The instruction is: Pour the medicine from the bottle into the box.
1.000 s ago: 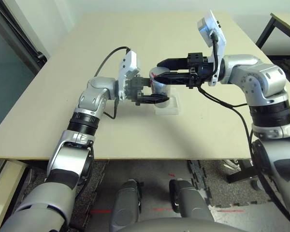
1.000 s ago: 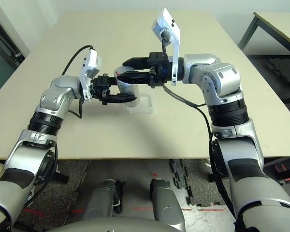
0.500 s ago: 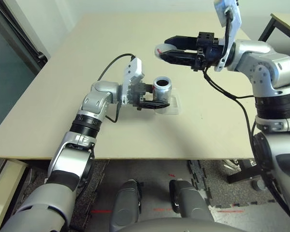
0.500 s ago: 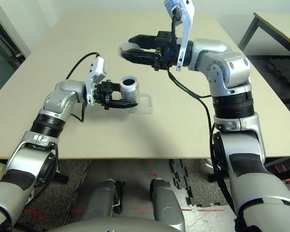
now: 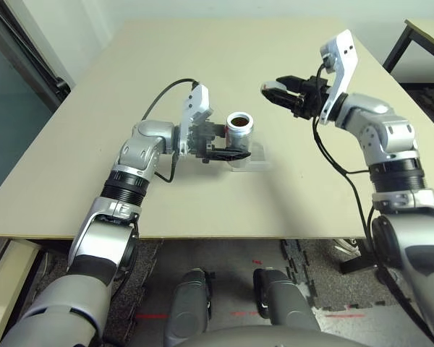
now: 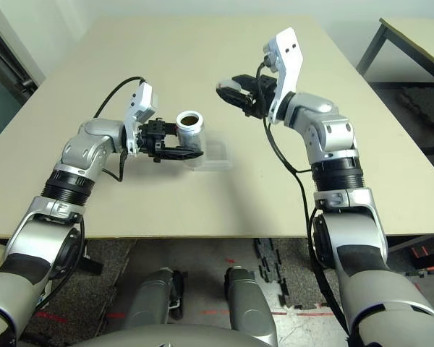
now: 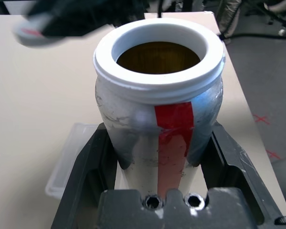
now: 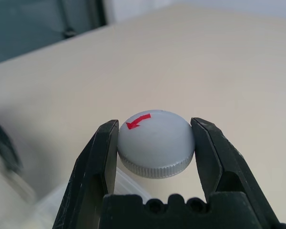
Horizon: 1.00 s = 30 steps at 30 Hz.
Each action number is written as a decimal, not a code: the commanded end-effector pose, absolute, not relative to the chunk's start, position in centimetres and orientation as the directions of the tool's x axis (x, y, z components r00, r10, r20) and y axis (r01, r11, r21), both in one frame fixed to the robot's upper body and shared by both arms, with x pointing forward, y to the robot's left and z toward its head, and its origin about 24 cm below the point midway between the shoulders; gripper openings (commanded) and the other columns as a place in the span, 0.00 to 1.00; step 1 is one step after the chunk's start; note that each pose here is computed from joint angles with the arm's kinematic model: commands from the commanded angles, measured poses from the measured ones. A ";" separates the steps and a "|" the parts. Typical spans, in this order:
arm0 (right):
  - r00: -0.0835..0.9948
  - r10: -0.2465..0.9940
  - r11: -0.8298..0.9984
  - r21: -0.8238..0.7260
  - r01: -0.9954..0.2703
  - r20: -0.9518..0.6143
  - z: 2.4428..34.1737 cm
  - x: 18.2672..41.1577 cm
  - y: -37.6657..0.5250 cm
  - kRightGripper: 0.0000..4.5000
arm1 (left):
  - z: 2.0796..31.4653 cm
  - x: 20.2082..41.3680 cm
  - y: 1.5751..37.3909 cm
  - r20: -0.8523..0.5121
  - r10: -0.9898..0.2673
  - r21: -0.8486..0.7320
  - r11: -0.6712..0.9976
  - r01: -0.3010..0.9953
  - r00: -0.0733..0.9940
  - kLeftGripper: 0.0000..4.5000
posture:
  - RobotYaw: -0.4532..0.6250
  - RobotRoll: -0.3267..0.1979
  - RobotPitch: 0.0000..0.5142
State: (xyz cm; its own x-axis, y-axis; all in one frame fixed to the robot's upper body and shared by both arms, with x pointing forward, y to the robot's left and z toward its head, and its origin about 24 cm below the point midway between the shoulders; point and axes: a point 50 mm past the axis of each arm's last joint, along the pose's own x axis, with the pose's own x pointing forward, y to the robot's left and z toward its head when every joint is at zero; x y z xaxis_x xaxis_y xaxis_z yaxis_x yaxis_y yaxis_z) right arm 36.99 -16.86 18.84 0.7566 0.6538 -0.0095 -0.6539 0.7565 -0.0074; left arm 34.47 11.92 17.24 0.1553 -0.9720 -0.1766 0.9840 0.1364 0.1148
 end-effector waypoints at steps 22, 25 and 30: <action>0.964 0.253 0.967 0.030 -0.252 -0.078 9.2 36.8 -20.6 0.56 | 17.6 34.8 12.4 -0.136 -0.967 0.124 0.200 0.972 0.216 0.59 | 0.43 0.62 0.18; 0.972 0.226 0.974 0.032 -0.224 -0.072 9.0 36.9 -20.4 0.56 | 17.6 34.8 12.5 -0.132 -0.966 0.124 0.207 0.970 0.223 0.59 | 0.43 0.62 0.18; 0.982 0.173 0.984 0.041 -0.170 -0.079 8.5 37.1 -20.4 0.56 | 17.6 34.8 12.5 -0.128 -0.965 0.125 0.213 0.969 0.229 0.59 | 0.43 0.62 0.17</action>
